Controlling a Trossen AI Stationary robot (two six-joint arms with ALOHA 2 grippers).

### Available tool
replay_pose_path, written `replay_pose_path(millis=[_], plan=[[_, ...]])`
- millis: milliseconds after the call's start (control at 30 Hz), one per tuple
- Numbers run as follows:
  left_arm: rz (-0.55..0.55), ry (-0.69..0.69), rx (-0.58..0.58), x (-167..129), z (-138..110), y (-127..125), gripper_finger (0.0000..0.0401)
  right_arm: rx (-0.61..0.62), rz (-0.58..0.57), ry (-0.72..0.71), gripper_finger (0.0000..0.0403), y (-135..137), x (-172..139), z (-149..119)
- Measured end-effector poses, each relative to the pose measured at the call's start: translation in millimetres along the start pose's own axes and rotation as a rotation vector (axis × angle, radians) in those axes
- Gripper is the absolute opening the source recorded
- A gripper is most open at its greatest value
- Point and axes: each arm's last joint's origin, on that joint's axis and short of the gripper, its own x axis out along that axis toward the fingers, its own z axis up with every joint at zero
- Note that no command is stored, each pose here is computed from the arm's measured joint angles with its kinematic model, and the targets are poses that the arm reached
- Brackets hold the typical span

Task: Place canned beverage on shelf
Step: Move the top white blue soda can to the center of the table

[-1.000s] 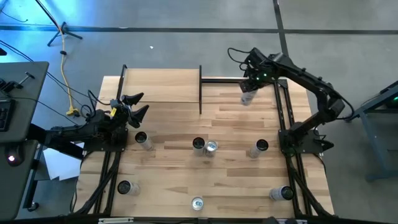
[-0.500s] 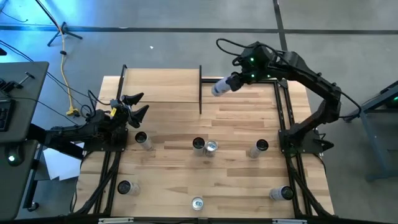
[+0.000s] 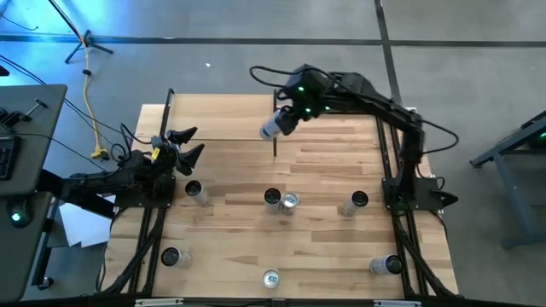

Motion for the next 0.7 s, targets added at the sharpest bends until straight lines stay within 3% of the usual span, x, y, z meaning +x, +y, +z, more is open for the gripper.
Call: replay_pose_path(millis=[167, 367, 500, 700], plan=[[-0.001, 0.002, 0.001, 0, 0, 0, 0.04, 0.043, 0.055, -0.023, 0.0242, -9, 18, 6], [-0.003, 0.016, 0.007, 0, -1, 0, 0.04, 0.065, 0.015, -0.022, 0.0242, -21, 16, 9], [-0.003, 0.017, 0.008, 0, -2, 0, 0.04, 0.052, -0.005, 0.054, 0.0242, -18, 6, 0], [-0.003, 0.019, 0.008, 0, -2, 0, 0.04, 0.032, -0.159, 0.21, 0.0242, -10, 2, -25]])
